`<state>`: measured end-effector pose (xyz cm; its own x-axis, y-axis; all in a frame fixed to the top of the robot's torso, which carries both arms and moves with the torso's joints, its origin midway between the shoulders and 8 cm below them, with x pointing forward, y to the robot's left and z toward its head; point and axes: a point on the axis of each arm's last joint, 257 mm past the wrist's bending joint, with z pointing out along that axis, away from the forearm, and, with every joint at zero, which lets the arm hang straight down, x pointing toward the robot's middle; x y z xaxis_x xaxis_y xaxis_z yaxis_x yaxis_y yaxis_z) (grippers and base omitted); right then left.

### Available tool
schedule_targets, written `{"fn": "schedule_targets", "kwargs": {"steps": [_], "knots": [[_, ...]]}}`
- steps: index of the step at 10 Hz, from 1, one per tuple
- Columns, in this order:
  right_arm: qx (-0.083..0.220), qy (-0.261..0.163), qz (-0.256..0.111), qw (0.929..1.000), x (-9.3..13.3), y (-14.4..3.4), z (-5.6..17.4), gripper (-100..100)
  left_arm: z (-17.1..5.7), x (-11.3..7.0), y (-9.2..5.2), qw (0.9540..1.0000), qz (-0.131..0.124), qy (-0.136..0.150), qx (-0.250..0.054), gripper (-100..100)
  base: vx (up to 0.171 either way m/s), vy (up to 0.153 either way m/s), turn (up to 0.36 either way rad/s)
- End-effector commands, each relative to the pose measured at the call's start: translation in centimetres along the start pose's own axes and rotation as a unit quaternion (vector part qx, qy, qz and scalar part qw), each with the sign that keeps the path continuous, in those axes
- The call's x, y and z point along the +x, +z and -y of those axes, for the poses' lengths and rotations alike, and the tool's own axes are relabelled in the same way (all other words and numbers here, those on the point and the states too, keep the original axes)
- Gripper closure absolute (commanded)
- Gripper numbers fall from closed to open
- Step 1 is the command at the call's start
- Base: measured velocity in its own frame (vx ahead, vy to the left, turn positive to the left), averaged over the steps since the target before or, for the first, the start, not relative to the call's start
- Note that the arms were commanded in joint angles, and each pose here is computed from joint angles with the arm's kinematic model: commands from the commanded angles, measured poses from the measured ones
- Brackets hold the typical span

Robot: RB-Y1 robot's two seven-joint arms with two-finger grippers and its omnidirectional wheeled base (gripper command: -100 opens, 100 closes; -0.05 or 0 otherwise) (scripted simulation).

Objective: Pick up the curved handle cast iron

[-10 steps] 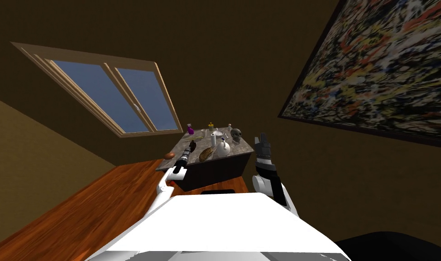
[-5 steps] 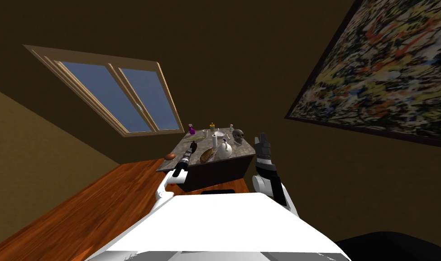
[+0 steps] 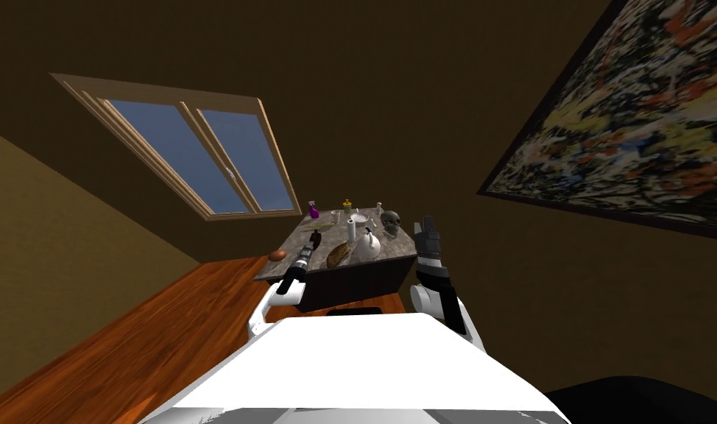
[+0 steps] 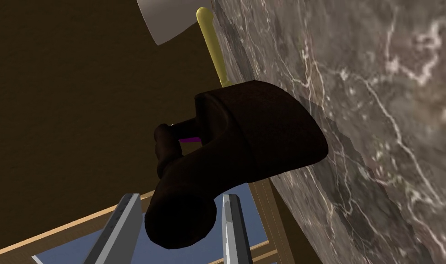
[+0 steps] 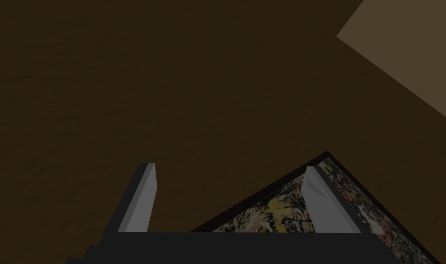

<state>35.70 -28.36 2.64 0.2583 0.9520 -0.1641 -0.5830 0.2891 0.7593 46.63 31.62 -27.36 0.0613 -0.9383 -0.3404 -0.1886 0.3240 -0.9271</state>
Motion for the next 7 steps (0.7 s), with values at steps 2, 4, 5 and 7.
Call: {"fn": "schedule_targets", "kwargs": {"steps": [2, 4, 5, 7], "knots": [[0.0, 0.0, 0.0, 1.0, 0.0, 0.0, 0.0, 0, 0.9, 2.7, -1.5, 0.9997, -0.018, -0.016, -0.003, 100, 0.04, 0.018, 0.065], [0.0, 0.0, 0.0, 1.0, 0.0, 0.0, 0.0, 0, 1.9, 2.1, -2.4, 0.9998, -0.014, -0.013, 0.007, 100, 0.073, 0.017, 0.054], [0.0, 0.0, 0.0, 1.0, 0.0, 0.0, 0.0, 0, 3.4, 1.7, -2.4, 0.9996, -0.011, -0.014, 0.022, 100, 0.015, 0.007, -0.015], [0.0, 0.0, 0.0, 1.0, 0.0, 0.0, 0.0, 0, 2.7, 1.8, -2.5, 0.9997, -0.013, -0.014, 0.014, 0, 0.003, 0.002, -0.001]]}}
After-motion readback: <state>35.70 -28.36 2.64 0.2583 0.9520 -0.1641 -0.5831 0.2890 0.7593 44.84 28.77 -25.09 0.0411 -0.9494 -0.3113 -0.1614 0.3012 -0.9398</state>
